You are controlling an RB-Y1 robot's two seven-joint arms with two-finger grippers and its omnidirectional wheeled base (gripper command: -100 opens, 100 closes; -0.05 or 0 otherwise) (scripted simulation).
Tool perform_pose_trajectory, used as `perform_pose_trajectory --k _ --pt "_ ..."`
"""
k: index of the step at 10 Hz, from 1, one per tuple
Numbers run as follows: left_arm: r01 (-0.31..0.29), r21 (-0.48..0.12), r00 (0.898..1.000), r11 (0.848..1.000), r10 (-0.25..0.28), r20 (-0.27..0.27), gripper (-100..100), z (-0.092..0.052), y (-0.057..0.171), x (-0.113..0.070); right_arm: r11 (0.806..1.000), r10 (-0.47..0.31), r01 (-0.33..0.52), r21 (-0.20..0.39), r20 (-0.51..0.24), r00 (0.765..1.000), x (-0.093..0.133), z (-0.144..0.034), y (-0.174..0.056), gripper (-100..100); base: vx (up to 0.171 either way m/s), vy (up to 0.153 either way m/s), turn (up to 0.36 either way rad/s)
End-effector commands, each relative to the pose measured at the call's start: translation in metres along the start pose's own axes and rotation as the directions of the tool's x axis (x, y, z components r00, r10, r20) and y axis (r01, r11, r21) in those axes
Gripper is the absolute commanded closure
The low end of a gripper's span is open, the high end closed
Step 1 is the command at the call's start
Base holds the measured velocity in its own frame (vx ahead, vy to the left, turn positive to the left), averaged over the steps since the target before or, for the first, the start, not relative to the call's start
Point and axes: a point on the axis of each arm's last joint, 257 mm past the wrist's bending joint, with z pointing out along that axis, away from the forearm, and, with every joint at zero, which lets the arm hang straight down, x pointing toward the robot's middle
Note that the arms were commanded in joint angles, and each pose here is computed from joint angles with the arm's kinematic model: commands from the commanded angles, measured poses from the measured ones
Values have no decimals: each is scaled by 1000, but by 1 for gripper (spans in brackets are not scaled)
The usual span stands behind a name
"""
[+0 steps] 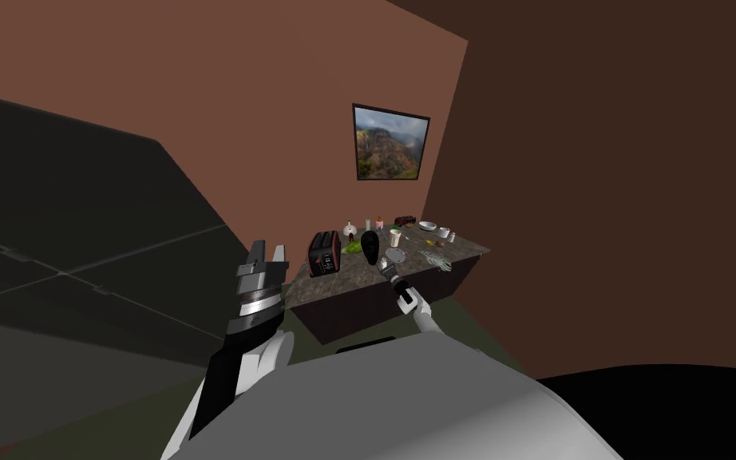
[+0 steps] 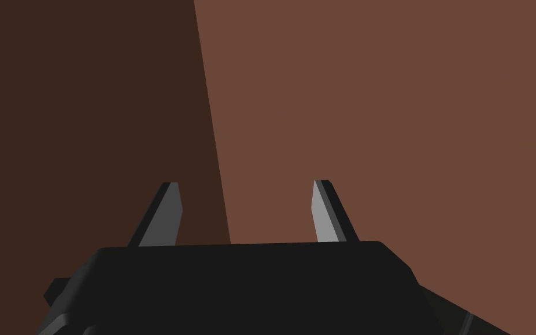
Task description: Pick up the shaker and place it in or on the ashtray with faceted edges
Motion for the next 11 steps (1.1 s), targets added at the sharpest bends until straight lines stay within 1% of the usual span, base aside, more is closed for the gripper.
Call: perform_pose_trajectory --k 1,2,3,4,5,6,7,11 --pt "0 0 1000 1000 0 0 0 0 0 0 1000 -12 12 -14 1 1000 -3 13 2 -100 -56 2 -136" --pt "0 0 1000 1000 0 0 0 0 0 0 1000 -12 12 -23 -1 1000 -5 21 5 -100 -52 -2 -70" --pt "0 0 1000 1000 0 0 0 0 0 0 1000 -12 12 -25 1 1000 -6 24 5 -100 -19 -3 10" --pt "0 0 1000 1000 0 0 0 0 0 0 999 -23 23 -37 -3 1000 -8 35 7 -100 -28 -2 -145" --pt "0 0 1000 1000 0 0 0 0 0 0 999 -25 26 -41 2 1000 -12 41 8 -100 -36 0 -83" --pt "0 0 1000 1000 0 0 0 0 0 0 999 -23 23 -38 1 1000 -11 36 8 -100 -14 0 -2" --pt "0 0 1000 1000 0 0 0 0 0 0 999 -24 24 -38 1 1000 -11 37 8 100 0 0 0" --pt "0 0 1000 1000 0 0 0 0 0 0 999 -26 26 -38 3 1000 -12 37 7 100 0 0 0"
